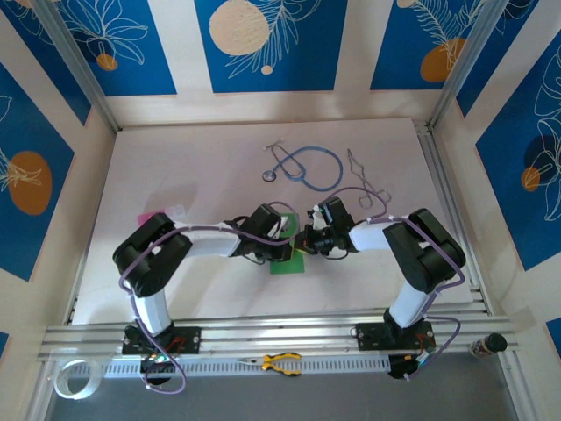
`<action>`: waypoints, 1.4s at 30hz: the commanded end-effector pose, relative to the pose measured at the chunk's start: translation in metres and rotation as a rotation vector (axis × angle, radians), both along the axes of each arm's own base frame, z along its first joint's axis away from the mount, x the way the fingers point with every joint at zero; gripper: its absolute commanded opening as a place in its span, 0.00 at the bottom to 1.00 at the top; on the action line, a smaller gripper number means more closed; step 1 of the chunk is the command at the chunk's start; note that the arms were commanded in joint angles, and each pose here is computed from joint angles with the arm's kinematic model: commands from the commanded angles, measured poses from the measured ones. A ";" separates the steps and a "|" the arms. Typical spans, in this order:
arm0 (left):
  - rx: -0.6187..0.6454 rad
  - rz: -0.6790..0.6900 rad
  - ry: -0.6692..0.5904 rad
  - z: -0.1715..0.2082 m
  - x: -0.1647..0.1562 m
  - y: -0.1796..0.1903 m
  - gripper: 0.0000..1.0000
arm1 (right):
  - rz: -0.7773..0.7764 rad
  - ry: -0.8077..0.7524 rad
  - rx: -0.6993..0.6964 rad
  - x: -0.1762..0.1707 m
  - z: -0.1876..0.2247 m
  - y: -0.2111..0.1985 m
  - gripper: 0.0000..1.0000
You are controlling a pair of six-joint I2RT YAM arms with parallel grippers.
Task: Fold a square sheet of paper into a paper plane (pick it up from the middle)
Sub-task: Fold the triangle a second time at the center of the table.
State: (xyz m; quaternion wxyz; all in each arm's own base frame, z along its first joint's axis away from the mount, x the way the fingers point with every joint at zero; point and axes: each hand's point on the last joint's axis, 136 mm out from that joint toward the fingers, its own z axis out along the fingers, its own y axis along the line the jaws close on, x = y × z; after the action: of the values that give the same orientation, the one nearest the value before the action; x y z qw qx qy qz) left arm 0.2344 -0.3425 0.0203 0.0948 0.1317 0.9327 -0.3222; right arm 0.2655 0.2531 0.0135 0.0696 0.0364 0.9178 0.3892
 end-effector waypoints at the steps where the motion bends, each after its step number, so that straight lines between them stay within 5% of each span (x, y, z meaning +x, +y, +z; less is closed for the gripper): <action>1: 0.084 0.008 0.076 -0.023 -0.024 0.023 0.01 | -0.039 0.103 -0.136 -0.020 -0.040 -0.024 0.00; 16: 0.116 -0.011 0.121 -0.019 -0.066 0.065 0.02 | -0.038 0.096 -0.142 -0.020 -0.039 -0.026 0.00; 28: -0.041 0.001 -0.070 0.043 -0.027 0.032 0.01 | -0.033 0.085 -0.118 -0.016 -0.031 -0.021 0.00; 42: 0.088 0.048 0.043 -0.017 -0.038 0.051 0.00 | -0.010 0.053 -0.083 -0.007 -0.015 -0.011 0.00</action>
State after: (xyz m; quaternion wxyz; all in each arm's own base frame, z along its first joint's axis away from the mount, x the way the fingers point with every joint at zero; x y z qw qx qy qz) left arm 0.2065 -0.3059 0.0190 0.0902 0.1160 0.9408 -0.3054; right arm 0.2660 0.2537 0.0146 0.0674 0.0366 0.9187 0.3875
